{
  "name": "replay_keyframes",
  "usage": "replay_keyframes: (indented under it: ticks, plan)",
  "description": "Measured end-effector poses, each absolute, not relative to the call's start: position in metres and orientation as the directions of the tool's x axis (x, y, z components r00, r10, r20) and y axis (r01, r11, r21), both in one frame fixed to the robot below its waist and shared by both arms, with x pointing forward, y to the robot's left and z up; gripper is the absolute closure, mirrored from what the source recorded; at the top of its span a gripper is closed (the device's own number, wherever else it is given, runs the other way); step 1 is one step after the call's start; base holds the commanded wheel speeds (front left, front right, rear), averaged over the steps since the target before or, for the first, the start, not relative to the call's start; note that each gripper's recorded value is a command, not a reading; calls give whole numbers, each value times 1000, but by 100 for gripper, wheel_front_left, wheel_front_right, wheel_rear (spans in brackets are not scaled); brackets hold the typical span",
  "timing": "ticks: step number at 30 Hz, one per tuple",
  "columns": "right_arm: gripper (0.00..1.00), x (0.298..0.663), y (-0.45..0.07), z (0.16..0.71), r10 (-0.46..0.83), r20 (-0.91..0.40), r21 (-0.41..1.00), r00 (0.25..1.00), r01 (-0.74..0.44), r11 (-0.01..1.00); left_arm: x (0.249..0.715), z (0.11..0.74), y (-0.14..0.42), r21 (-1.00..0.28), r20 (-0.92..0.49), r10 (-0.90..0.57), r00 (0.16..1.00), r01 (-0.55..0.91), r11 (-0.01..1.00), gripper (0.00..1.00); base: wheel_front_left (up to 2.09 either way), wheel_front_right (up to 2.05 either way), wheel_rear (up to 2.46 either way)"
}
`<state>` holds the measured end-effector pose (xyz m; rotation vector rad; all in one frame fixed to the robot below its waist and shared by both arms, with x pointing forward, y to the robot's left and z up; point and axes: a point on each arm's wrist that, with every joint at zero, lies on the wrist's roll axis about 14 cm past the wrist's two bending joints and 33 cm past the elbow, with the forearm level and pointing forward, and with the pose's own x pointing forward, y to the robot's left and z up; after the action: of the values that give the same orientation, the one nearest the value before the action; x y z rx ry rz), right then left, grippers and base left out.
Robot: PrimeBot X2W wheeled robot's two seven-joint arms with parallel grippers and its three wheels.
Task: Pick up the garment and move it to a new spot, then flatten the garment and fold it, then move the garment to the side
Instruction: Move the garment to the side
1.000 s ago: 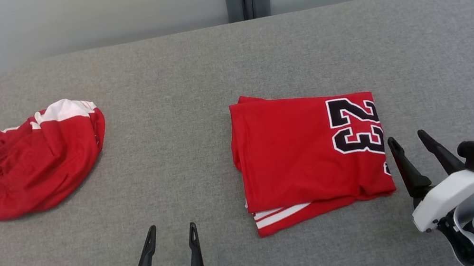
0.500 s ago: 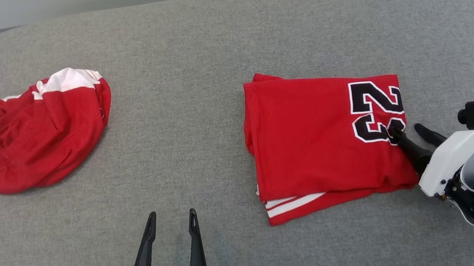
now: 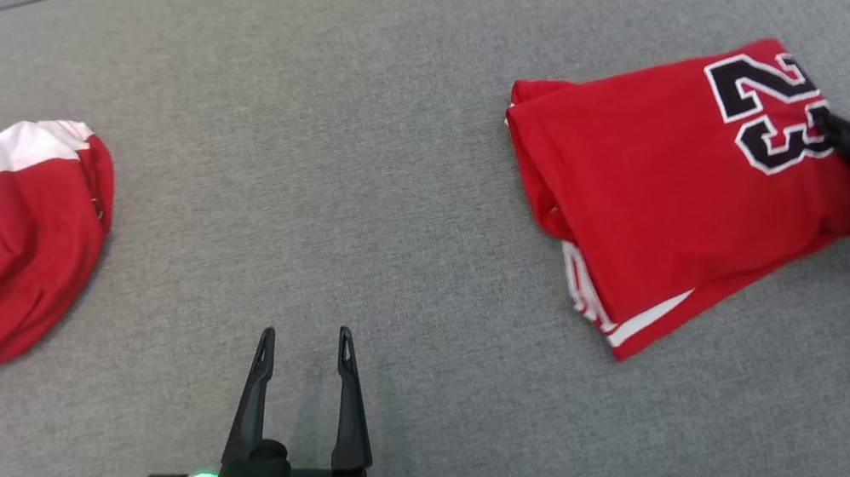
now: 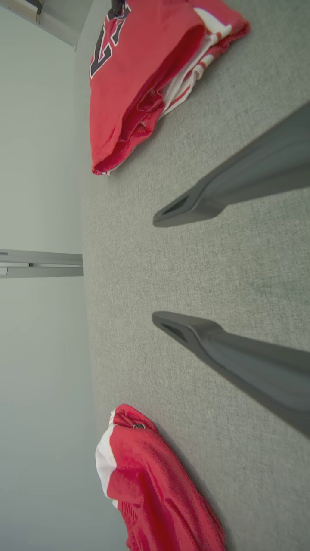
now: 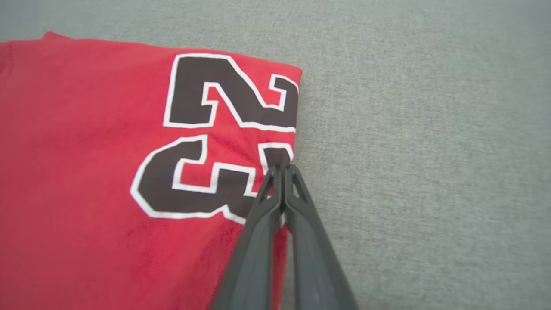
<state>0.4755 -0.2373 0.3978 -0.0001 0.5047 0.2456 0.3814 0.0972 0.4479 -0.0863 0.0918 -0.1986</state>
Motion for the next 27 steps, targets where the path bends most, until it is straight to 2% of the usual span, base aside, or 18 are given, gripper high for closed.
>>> replay_keyframes:
  ticks: [3,10,16,26,27]
  plan:
    - [100,494,-266,413,182,-434,-20,882,-211,977,398,449,83,-85,-59,-259,964,254,963,0,0,0,0]
    - [100,513,-342,412,20,-444,-182,896,-112,977,440,467,45,-103,64,-379,923,384,918,0,0,0,0]
    - [100,533,-402,420,-123,-404,-287,906,2,958,457,444,31,-83,58,-454,889,457,886,0,0,0,0]
    - [100,544,-488,442,-332,-332,-472,883,149,869,468,405,13,-123,27,-507,861,506,854,0,0,0,0]
    - [0,547,-493,448,-346,-308,-476,886,171,863,468,403,12,-128,24,-508,861,507,852,0,0,0,0]
